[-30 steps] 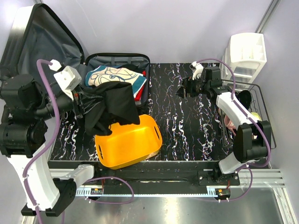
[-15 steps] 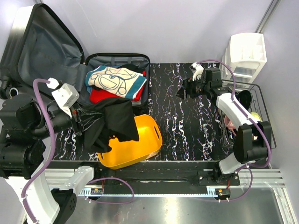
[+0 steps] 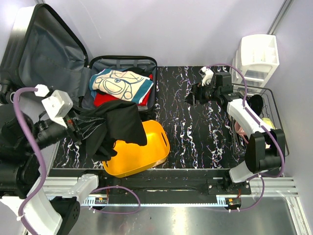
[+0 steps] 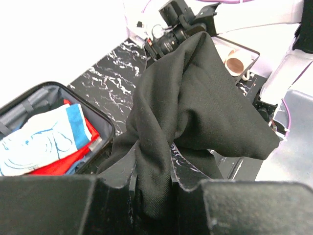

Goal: Open, take out, and arrange the luggage

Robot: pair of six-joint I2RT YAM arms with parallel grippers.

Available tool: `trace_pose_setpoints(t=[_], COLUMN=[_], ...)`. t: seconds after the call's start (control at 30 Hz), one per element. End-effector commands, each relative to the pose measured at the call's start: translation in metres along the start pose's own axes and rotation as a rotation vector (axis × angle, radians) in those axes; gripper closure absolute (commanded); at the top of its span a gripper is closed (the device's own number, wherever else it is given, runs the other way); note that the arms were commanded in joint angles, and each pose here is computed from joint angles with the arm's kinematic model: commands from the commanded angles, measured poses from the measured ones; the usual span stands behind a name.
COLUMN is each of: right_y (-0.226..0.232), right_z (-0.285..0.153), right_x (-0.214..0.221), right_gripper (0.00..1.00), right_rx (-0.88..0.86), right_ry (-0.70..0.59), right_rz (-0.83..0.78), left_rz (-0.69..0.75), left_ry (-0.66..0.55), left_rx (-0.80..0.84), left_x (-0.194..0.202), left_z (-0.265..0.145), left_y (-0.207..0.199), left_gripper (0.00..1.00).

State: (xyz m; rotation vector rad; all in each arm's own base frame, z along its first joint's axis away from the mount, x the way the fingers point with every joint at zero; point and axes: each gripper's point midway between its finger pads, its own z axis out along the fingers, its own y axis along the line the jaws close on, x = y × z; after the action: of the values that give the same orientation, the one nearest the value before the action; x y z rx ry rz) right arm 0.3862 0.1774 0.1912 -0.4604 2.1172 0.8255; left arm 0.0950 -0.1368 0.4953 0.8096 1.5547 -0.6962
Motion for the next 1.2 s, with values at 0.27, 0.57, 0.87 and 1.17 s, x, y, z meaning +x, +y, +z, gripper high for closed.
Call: trace_pose_setpoints(t=[0.27, 0.57, 0.87, 1.17], right_y=[0.012, 0.008, 0.003, 0.005], right_z=[-0.01, -0.005, -0.007, -0.013], right_x=[-0.019, -0.016, -0.01, 0.002], right_gripper=[0.19, 0.19, 0.19, 0.18], right_rx=[-0.013, -0.009, 0.021, 0.029], right_ry=[-0.058, -0.056, -0.057, -0.048], right_rz=[-0.032, -0.016, -0.033, -0.014], left_rz=[0.088, 0.014, -0.207, -0.326], left_ry=[-0.046, 0.223, 0.414, 0.584], left_rx=[-0.042, -0.155, -0.113, -0.24], left_x=[-0.001, 0.091, 0.182, 0.24], left_z=[-0.001, 0.022, 0.06, 0.114], left_y=[0.006, 0.066, 0.099, 0.103], left_gripper=[1.0, 1.0, 1.0, 1.0])
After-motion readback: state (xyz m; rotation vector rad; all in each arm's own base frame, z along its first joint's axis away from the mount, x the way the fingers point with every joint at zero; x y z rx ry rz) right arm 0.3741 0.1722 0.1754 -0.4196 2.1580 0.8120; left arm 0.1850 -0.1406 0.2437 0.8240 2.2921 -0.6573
